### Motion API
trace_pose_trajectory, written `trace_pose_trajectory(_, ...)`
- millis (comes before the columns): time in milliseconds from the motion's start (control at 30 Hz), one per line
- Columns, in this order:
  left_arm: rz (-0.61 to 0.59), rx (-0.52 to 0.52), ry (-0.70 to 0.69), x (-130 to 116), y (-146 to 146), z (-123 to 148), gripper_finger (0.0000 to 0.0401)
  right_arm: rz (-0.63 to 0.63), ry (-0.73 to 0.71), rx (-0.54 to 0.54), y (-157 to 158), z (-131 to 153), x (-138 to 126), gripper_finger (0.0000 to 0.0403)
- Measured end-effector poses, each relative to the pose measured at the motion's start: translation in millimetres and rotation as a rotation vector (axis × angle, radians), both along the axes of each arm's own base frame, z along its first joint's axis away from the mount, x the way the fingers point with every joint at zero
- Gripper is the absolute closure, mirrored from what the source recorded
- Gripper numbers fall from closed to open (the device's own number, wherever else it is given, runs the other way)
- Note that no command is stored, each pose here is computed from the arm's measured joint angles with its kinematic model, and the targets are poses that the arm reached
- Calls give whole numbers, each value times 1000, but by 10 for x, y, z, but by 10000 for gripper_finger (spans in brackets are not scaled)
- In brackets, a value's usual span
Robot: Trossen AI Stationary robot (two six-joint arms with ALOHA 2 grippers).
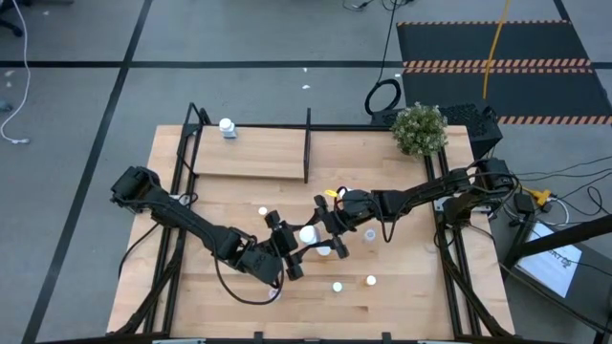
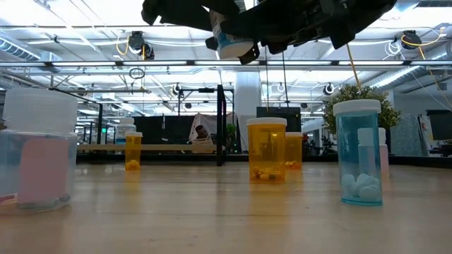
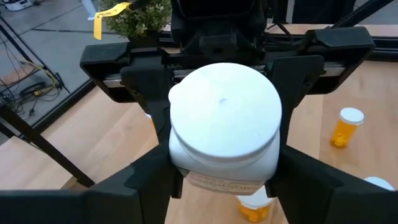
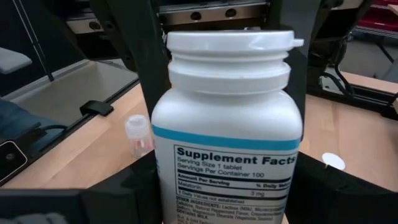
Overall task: Pick and place medicine bottles onto shelf by color
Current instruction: Put the white pill bottle aligned with the other white pill bottle on the shelf
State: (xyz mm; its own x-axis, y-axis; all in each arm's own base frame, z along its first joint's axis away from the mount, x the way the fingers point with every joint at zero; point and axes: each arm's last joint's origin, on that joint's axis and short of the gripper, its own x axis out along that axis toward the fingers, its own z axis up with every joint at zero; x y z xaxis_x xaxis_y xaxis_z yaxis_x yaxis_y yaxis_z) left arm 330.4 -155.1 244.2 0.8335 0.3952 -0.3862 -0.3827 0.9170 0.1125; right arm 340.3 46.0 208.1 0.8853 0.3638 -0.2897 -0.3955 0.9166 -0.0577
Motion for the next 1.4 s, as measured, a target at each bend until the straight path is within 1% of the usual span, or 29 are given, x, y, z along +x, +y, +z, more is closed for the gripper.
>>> trace_pose_trajectory(133,-2,-1,1,1,1,-1,144,-1,1,2,0,0,0,165)
trace_pose_trajectory(400,-23,-10,10,2,-5,-4,163,-2,5,2,1,-5,-2,165)
trace_pose_trajectory(533,-23,-10,10,2,-5,-4,162,-10,5,-1,-2,-5,-1,165)
trace_pose_trajectory(733,-24,4,18,-1,-1,-6,161,-64,11,-4,-9,-10,1,161)
trace_pose_trajectory(833,-10,15,18,-6,7,-3,161,-88,23,-1,-19,4,-13,144)
trace_pose_trajectory(1067,3,21,10,-17,20,23,160,-167,68,-11,-33,142,-135,76)
trace_pose_trajectory(1167,14,11,5,-30,53,57,160,-178,97,2,-34,221,-218,52)
trace_pose_trajectory(1267,35,0,16,-81,93,101,160,-201,136,12,-48,287,-305,41)
trace_pose_trajectory(1400,105,-9,22,-177,185,176,160,-299,178,-44,-97,384,-455,39)
